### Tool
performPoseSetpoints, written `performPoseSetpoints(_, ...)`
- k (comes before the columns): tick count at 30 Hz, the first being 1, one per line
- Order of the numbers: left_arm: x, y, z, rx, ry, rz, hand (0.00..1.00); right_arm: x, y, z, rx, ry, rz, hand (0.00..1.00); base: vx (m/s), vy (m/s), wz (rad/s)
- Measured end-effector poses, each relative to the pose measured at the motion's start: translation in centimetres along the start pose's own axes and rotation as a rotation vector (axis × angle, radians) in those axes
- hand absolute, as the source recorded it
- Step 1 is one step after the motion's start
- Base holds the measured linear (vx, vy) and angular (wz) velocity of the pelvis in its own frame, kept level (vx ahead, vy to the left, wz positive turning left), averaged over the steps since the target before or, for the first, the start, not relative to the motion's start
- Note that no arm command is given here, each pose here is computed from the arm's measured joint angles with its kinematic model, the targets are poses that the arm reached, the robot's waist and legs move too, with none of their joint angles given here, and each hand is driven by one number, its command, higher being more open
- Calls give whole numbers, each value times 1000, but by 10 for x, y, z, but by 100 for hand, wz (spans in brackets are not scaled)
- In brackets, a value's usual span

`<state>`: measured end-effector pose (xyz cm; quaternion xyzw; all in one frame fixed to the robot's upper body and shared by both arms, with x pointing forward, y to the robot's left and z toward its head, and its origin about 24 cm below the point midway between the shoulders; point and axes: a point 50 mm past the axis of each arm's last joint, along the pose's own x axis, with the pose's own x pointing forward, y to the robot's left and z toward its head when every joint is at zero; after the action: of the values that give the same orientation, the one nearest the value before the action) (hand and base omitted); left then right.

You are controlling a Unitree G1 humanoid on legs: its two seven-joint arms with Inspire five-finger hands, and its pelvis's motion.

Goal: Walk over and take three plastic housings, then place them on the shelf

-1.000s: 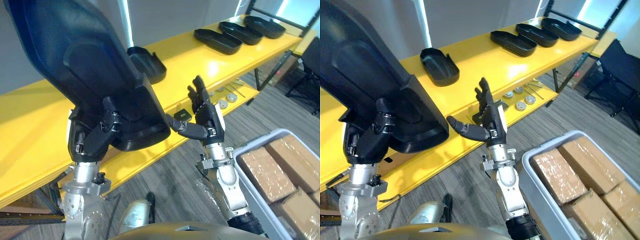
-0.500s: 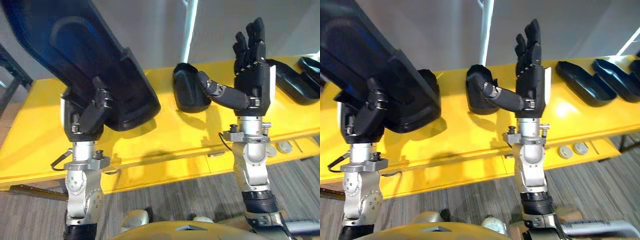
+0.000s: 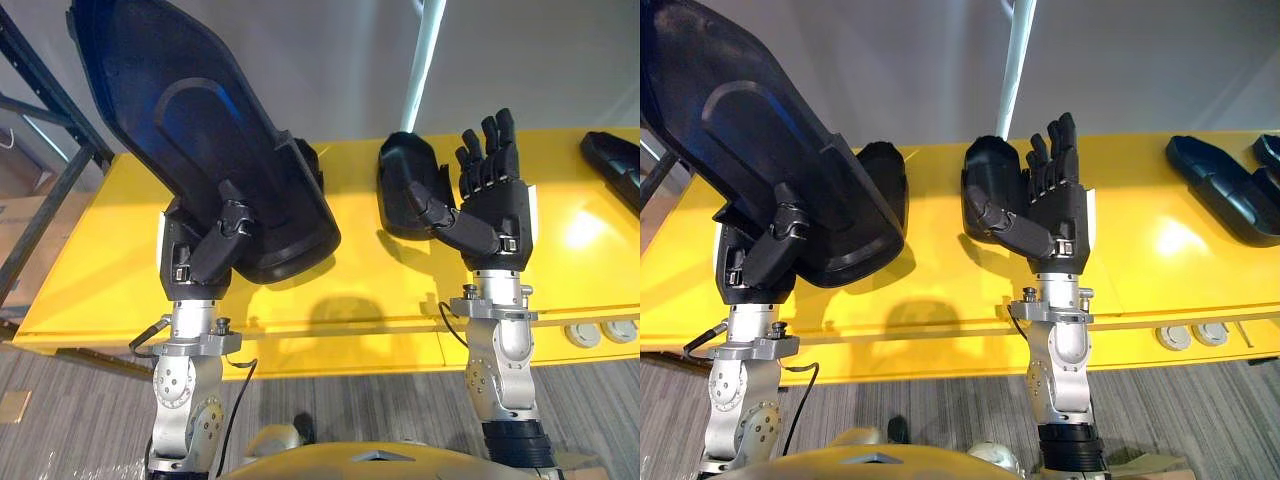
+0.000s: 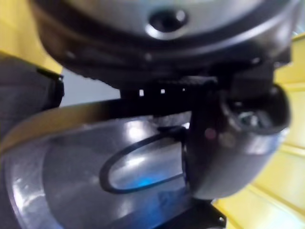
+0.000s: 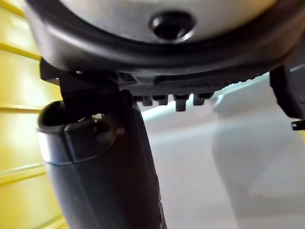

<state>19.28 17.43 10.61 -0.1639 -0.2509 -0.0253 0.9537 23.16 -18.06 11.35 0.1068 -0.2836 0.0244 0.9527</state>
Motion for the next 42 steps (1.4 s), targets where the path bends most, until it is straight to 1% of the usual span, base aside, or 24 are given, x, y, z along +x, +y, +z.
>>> performPoseSetpoints(2,-3,-1,-2,-10,12,8,0,0,-1,1,7,-3,13,100,-136,169,-2)
performPoseSetpoints(4,-5,-2,-3,22,20,11,0,1,1,3,32,-21,53,100,-64,330,-27)
performPoseSetpoints(8,-8,-7,-7,59,48,-63,0,-2,5,0,100,-36,58,100,-77,584,-17)
performPoseSetpoints(9,-7,-4,-8,62,62,-96,0,-6,11,-10,127,-7,28,100,-114,658,-28)
performPoseSetpoints(10,-9,-2,-10,61,76,-98,0,-9,14,-16,139,20,18,100,-163,658,-51)
performPoseSetpoints(11,-10,4,-15,68,110,-83,0,-14,25,-28,169,77,19,100,-187,632,-63)
performPoseSetpoints(13,-11,18,-21,94,148,-23,0,-21,42,-42,174,147,68,100,-118,542,-35)
performPoseSetpoints(14,-8,26,-24,111,168,5,0,-22,48,-44,150,166,105,100,-1,278,19)
performPoseSetpoints(15,-2,29,-25,119,167,8,0,-21,50,-42,134,155,123,100,66,317,45)
performPoseSetpoints(16,10,29,-25,103,144,13,0,-16,47,-36,125,121,117,100,77,201,39)
performPoseSetpoints(18,19,25,-24,87,125,7,0,-11,41,-32,105,96,90,100,47,152,50)
performPoseSetpoints(20,28,21,-23,125,108,2,0,-12,30,-30,60,91,40,100,8,65,65)
performPoseSetpoints(26,30,11,-16,209,113,-21,0,-10,11,-8,17,11,-6,100,-31,-30,18)
performPoseSetpoints(29,25,9,-14,260,134,-51,0,-1,9,10,-3,-59,50,100,-97,-129,14)
performPoseSetpoints(31,23,10,-16,269,162,-62,0,2,8,12,-20,-65,73,100,-114,-116,2)
performPoseSetpoints(33,23,15,-17,302,195,-62,0,4,8,12,-23,-63,84,100,-101,-78,-6)
performPoseSetpoints(36,27,28,-17,407,227,-73,0,4,9,11,-25,-55,107,100,-63,-24,-14)
performPoseSetpoints(39,37,51,-24,501,305,-51,0,4,9,10,-46,-25,152,100,-49,12,-15)
performPoseSetpoints(42,45,77,-33,533,401,5,0,4,9,8,-60,9,197,100,-43,17,-12)
